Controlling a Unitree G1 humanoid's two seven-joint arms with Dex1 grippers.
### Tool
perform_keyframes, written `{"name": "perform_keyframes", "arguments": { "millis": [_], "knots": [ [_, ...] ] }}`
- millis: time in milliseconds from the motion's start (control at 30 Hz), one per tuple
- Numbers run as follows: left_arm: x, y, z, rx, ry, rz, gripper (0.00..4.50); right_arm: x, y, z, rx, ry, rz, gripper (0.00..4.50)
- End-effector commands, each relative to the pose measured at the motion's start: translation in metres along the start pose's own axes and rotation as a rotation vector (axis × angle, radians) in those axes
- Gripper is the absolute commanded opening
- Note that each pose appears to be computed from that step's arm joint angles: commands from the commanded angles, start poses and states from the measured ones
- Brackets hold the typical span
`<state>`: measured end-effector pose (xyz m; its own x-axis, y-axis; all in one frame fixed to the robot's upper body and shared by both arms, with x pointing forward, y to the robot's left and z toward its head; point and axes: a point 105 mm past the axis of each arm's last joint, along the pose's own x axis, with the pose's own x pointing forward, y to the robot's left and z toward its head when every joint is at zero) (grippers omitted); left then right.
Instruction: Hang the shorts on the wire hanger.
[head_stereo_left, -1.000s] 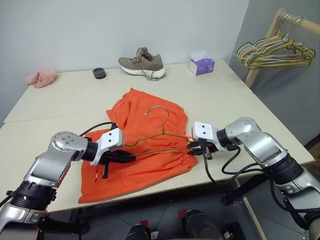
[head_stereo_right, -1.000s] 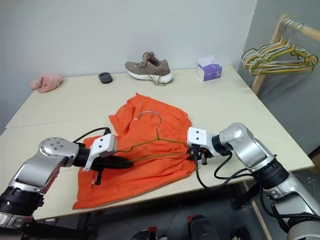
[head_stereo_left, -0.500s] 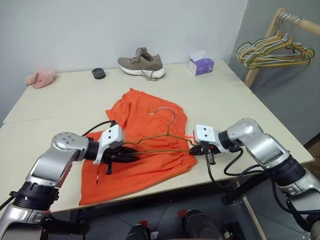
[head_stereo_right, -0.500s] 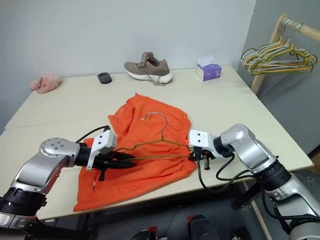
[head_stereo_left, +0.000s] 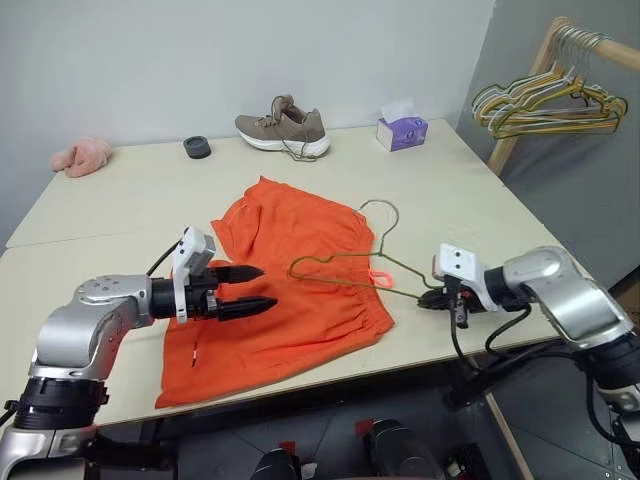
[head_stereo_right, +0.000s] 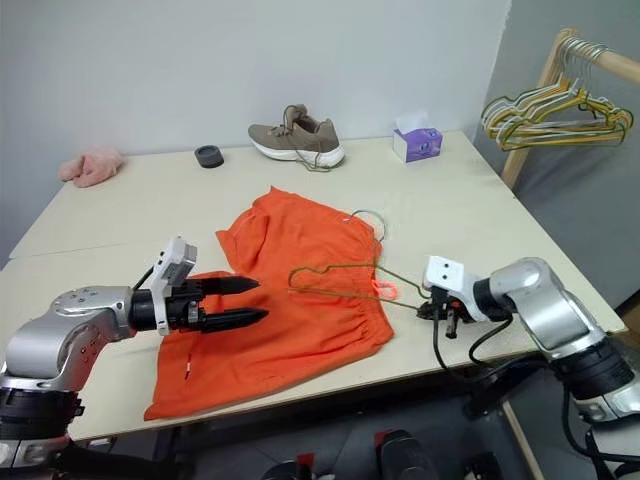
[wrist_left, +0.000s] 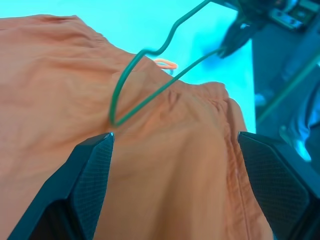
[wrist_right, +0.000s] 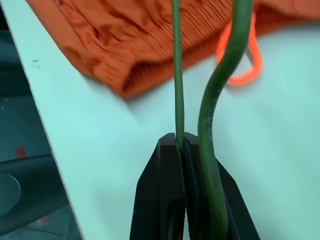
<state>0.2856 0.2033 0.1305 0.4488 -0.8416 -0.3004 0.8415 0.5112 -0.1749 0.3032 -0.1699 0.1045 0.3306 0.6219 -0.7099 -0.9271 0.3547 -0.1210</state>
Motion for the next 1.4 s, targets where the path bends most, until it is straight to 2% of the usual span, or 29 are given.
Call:
{"name": "perform_keyframes", "arguments": {
  "millis": [33, 167, 333, 667, 800, 933, 1133, 1233, 1400],
  "knots": [
    [-0.010, 0.000, -0.016, -0.044, 0.018, 0.044, 4.18, -0.023, -0.011, -0.014, 0.111, -0.015, -0.094, 0.00],
    [-0.009, -0.016, -0.051, -0.089, 0.113, 0.013, 4.18, -0.031, -0.012, -0.042, 0.266, 0.004, -0.145, 0.00],
    [-0.007, -0.028, -0.066, -0.087, 0.145, -0.008, 4.18, -0.031, -0.006, -0.059, 0.415, 0.008, -0.158, 0.00],
    [-0.002, -0.025, -0.055, -0.019, 0.079, 0.033, 4.18, -0.037, 0.023, -0.065, 0.554, 0.016, -0.056, 0.00],
    [0.000, -0.004, -0.035, 0.045, -0.036, 0.150, 4.18, -0.037, 0.033, -0.049, 0.519, -0.029, 0.011, 0.00],
    [0.000, 0.004, -0.025, 0.105, -0.084, 0.194, 4.18, -0.038, 0.033, -0.043, 0.495, -0.034, 0.019, 0.00],
    [-0.001, 0.005, -0.022, 0.138, -0.085, 0.198, 4.18, -0.042, 0.027, -0.040, 0.470, -0.032, -0.006, 0.00],
    [0.001, 0.000, -0.023, 0.165, -0.063, 0.171, 4.18, -0.034, 0.025, -0.041, 0.501, -0.012, 0.014, 0.00],
    [0.009, -0.006, -0.022, 0.201, -0.053, 0.137, 4.18, -0.015, 0.023, -0.044, 0.685, 0.012, 0.033, 0.00]
  ]
}}
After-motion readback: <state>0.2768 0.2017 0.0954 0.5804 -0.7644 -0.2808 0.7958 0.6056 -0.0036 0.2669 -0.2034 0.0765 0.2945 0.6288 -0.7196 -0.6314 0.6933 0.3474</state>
